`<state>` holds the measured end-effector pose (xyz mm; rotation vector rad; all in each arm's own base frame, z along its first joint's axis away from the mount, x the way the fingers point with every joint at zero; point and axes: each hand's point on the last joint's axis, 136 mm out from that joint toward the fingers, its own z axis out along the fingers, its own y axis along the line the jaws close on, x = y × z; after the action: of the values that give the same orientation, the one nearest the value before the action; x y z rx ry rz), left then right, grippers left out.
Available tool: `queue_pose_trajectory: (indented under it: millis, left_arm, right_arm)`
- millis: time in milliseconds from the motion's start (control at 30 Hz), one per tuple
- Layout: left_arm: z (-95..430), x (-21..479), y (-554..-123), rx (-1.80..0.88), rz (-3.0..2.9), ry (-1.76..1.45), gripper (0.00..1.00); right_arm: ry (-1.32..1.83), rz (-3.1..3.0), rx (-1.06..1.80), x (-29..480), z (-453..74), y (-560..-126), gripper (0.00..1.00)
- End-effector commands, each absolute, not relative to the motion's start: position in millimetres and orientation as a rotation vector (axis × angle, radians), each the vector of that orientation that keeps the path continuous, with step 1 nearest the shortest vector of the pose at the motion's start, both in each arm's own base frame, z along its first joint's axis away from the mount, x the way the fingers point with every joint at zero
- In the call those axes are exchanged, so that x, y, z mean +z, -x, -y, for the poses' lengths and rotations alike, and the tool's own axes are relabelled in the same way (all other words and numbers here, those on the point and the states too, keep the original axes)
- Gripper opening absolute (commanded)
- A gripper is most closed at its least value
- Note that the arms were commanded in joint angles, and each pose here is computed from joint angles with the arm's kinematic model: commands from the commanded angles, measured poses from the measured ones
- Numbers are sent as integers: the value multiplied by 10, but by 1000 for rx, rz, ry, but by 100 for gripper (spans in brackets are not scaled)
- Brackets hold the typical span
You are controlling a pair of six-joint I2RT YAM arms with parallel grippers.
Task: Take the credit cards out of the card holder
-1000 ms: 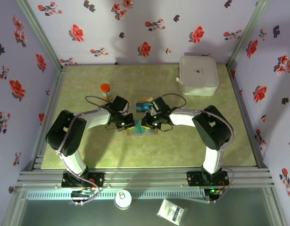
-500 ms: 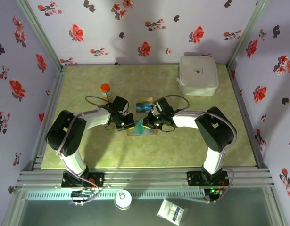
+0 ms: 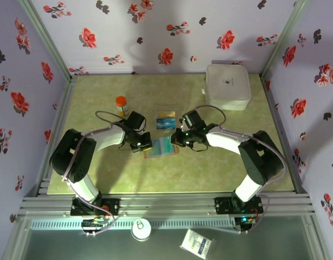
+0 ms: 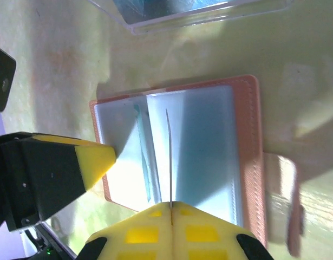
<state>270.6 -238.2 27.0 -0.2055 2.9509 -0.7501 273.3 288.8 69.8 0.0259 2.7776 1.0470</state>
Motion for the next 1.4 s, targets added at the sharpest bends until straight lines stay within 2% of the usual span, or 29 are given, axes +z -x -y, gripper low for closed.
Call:
queue_pose_trajectory:
  millis: [0, 167, 433, 633, 833, 1367]
  left_arm:
    - [2246, 260, -2674, -693, -2957, 190, 0]
    - [2236, 260, -2701, -712, -2951, 187, 0]
    - [2352, 363, -2774, -796, -2913, 146, 0]
    - [2350, 531, -2777, -822, -2874, 140, 0]
    - [2264, 660, -2774, -822, -2833, 150, 0]
    - [1816, 637, -2550, -778, -2805, 303, 1]
  right_arm:
    - [65, -2773, 939, 839, -2789, -2772, 3]
    - [278, -2749, 842, 929, -2752, -2815, 0]
    - [879, -2683, 493, 995, -2584, -2957, 0]
    - [1321, -2524, 351, 1149, -2537, -3089, 0]
    - [1634, -2345, 234, 1287, -2546, -3248, 0]
    - [1709, -2108, 421, 1653, -2874, -4062, 0]
